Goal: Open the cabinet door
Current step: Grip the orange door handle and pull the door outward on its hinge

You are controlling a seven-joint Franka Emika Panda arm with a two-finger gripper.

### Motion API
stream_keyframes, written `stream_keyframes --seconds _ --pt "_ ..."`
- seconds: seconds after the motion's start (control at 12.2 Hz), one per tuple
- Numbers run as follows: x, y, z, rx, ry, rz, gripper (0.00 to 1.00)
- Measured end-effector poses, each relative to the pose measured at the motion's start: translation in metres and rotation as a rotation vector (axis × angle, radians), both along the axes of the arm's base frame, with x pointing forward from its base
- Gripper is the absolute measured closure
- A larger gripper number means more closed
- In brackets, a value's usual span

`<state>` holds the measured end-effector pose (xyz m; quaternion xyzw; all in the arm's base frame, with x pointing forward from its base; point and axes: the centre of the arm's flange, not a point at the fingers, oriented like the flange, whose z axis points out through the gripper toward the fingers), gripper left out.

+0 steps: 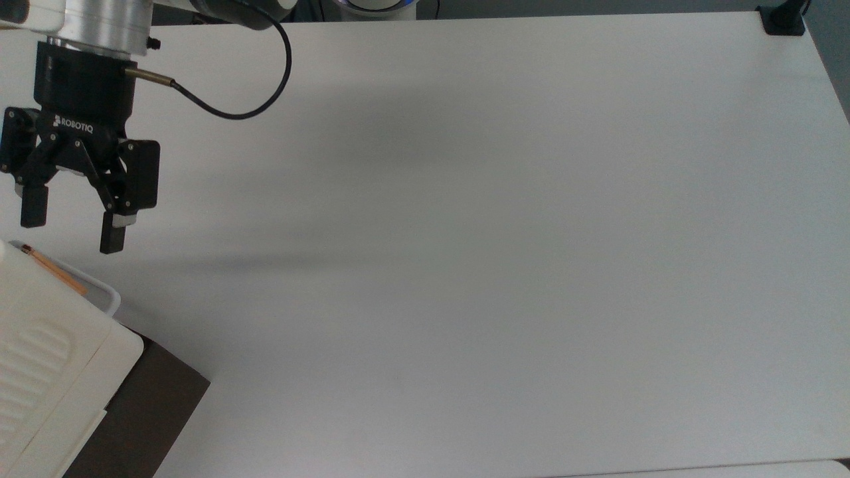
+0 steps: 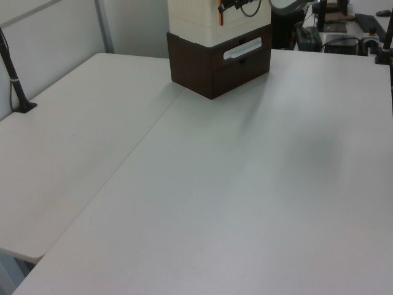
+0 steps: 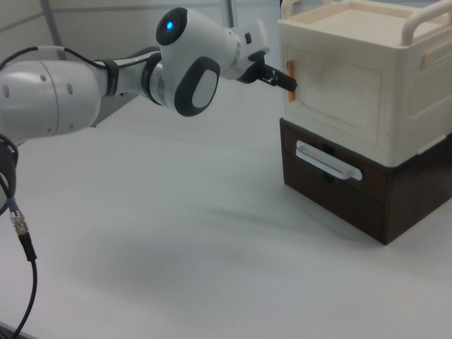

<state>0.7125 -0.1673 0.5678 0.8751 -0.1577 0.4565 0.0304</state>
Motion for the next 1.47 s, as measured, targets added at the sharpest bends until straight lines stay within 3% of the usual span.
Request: stream_keyframes --seconds 0.33,0.49,0.57,0.74,0.82,0.98,1.47 --pt "0.018 -0.004 -0.023 -0.025 -0.016 -0.005 0.13" --pt "0.021 -0.005 -0.025 -0.032 -0.029 -0.007 0.44" --pt "0.021 -0.006 -0.025 -0.032 -0.03 -0.008 0.48" --pt "0.019 -0.01 -0.023 -0.034 -0.031 -0.014 0.72" --pt "0.02 -0.008 -0.023 -0.032 -0.032 -0.011 0.78" --pt "0.02 -0.006 -0.023 -0.033 -0.031 -0.009 0.85" --pt "0.016 -0.005 -0.024 -0.028 -0.019 -0.007 0.85"
